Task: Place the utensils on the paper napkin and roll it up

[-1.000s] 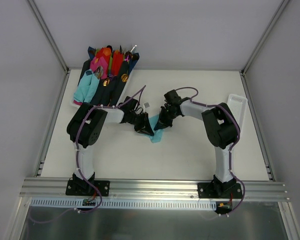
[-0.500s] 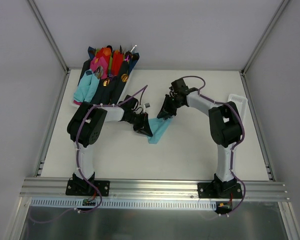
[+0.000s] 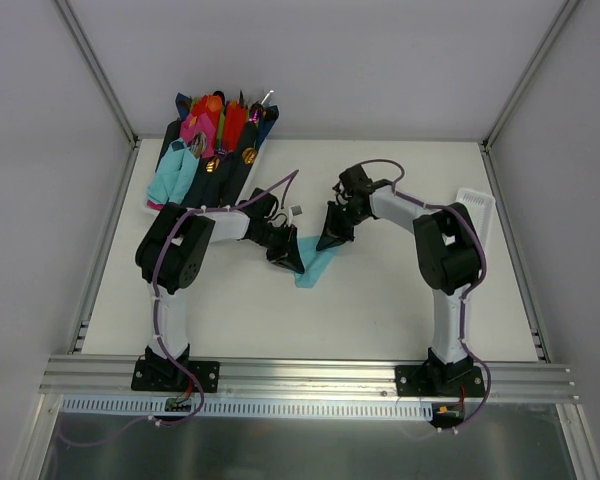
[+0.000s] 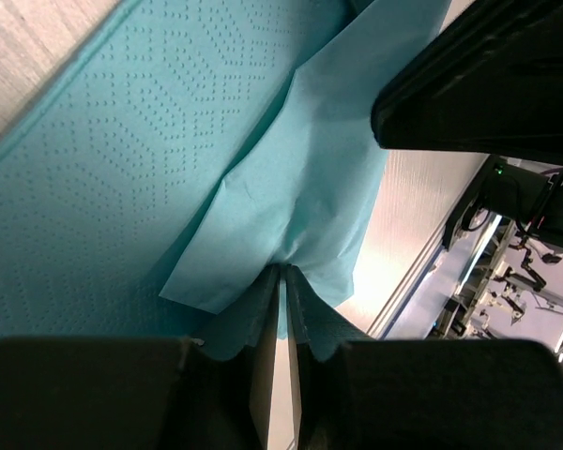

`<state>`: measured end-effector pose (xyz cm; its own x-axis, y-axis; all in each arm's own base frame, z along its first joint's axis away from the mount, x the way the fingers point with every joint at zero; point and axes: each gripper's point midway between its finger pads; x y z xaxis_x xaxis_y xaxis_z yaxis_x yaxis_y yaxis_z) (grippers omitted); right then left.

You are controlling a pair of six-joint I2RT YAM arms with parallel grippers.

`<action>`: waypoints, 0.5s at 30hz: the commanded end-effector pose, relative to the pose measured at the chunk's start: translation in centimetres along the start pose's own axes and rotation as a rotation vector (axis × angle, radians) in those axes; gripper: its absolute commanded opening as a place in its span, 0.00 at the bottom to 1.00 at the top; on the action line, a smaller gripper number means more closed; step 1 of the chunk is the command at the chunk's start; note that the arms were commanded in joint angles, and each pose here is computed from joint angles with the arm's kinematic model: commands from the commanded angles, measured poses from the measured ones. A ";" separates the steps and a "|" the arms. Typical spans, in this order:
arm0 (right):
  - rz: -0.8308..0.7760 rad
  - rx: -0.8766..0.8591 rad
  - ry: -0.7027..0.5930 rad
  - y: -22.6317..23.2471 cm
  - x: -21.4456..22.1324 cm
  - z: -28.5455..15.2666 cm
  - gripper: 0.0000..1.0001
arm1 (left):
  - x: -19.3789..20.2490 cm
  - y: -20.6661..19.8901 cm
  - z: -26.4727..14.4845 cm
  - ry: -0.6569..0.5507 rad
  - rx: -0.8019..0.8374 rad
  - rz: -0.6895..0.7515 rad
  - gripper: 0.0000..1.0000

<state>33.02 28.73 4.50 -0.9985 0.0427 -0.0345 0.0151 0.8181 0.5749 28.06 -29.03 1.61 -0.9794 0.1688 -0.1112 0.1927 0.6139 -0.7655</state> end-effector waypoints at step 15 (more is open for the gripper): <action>0.006 0.201 0.093 -6.7 3.0 2.1 0.03 | -5.2 -2.7 -9.0 -0.248 -0.094 0.234 0.20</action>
<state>31.54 27.39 1.38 -0.9999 0.0040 0.0153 0.0115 0.8518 0.5238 30.26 -26.60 5.22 -0.9444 0.1780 -0.2763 0.3241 0.6447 -0.6924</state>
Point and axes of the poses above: each gripper's point midway between its finger pads, its own z axis out along the fingers, its own y axis along the line the jaws close on, x = y × z, and after that the axes turned 2 degrees about -z, right-handed
